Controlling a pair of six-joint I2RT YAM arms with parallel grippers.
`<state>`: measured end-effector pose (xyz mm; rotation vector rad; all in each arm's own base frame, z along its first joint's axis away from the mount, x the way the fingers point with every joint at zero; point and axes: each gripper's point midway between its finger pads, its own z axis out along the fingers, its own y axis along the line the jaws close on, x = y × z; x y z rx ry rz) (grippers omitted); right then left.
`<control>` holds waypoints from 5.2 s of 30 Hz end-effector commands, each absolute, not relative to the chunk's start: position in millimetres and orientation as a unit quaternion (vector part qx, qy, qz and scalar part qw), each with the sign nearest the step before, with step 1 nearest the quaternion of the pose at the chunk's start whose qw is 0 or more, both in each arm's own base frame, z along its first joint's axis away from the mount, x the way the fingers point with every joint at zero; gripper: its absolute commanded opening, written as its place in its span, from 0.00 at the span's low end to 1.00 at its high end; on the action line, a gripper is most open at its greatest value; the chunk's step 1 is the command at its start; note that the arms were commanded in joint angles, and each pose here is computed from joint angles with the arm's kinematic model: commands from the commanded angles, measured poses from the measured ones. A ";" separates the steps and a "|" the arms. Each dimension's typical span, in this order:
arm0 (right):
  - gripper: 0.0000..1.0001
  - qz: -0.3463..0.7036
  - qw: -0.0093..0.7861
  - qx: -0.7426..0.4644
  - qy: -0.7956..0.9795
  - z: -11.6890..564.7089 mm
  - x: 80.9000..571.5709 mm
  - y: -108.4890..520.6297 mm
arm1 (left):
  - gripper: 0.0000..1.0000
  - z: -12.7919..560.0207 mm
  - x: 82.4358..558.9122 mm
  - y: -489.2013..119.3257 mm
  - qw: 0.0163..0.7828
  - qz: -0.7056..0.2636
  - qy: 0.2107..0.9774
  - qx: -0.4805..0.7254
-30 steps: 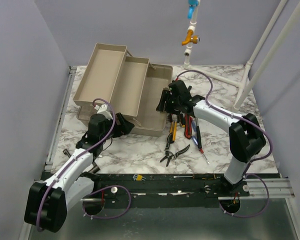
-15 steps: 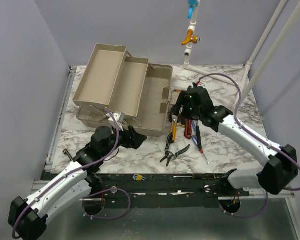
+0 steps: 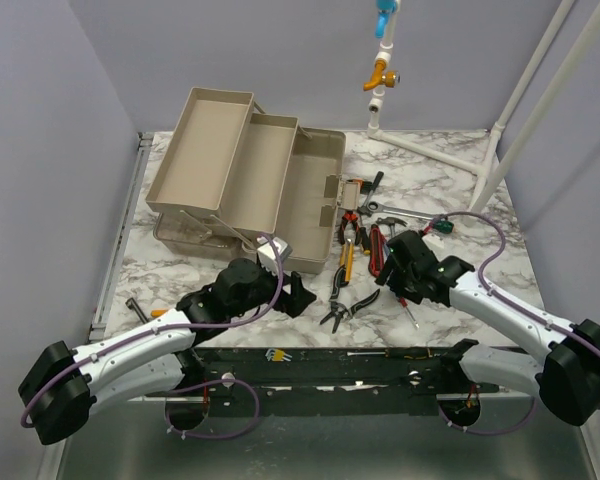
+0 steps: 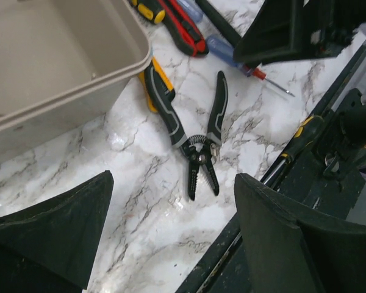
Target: Pack the tool kit
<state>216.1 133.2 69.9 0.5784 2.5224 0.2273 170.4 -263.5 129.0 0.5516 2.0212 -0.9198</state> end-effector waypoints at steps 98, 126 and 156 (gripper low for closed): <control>0.14 0.111 0.342 0.074 0.930 96.7 398.0 367.3 | 0.82 186.7 173.0 -213.4 0.622 -0.392 0.657 0.168; 0.47 0.002 0.420 0.080 0.904 181.6 291.4 184.8 | 0.83 179.4 158.7 -245.1 0.570 -0.428 0.659 0.239; 0.59 -0.028 0.272 0.176 0.946 24.6 267.9 93.1 | 0.83 180.8 158.8 -241.4 0.579 -0.427 0.654 0.234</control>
